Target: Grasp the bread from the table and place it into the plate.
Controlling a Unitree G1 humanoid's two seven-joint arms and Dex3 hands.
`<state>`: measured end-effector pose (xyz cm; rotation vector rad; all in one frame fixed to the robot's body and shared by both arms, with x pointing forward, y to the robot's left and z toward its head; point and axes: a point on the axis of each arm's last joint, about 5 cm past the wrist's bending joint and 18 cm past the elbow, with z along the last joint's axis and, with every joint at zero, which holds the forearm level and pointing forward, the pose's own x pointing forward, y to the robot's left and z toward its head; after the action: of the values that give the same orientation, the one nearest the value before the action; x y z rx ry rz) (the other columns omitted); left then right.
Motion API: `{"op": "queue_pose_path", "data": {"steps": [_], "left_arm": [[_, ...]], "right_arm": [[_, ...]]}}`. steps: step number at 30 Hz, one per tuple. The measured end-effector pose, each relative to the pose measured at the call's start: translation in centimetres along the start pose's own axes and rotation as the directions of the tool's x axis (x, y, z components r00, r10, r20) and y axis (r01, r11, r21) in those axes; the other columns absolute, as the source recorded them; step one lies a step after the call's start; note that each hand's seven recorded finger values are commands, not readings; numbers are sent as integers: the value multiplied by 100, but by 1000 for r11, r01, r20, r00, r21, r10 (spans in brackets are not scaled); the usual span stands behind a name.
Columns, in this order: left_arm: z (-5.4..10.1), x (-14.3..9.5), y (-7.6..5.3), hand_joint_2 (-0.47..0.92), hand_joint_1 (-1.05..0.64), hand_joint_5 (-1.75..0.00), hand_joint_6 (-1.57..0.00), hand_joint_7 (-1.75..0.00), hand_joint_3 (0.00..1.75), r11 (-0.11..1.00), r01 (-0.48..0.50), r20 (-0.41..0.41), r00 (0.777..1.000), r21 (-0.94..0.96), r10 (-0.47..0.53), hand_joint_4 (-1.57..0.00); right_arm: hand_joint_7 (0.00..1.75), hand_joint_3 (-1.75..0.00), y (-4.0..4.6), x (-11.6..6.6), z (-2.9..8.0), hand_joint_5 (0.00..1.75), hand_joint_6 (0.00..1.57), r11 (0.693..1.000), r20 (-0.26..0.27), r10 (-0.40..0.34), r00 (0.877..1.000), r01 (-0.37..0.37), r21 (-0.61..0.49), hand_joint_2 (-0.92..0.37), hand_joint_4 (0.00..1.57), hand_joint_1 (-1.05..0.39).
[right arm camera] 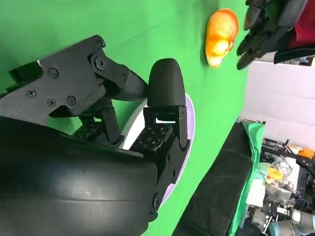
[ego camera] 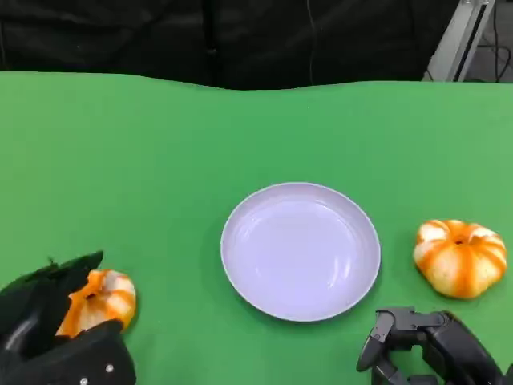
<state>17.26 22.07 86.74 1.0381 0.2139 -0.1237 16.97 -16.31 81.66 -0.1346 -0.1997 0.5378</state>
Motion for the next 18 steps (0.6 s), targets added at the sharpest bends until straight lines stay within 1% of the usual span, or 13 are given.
{"op": "queue_pose_path", "data": {"steps": [10, 13, 18], "left_arm": [[-49, 83, -73, 92, -105, -3, -42, -3, 67, 998, 65, -16, 998, 5, -65, -29], [-66, 173, -100, 92, -105, -3, -43, -2, 67, 996, 92, -31, 995, 15, -91, -30], [-59, 323, -113, 92, -105, -2, -44, -3, 65, 993, 116, -33, 993, 26, -115, -30]], "right_arm": [[114, -95, -1, -1, 3, 147, 85, 1000, 0, 2, 1000, -2, -3, -62, 81, -14], [115, -95, -2, 4, 8, 147, 85, 1000, 4, 2, 1000, -2, -5, -61, 81, -14], [115, -96, -7, 9, 19, 147, 85, 1000, 13, 3, 1000, -3, -4, -61, 81, -15]]}}
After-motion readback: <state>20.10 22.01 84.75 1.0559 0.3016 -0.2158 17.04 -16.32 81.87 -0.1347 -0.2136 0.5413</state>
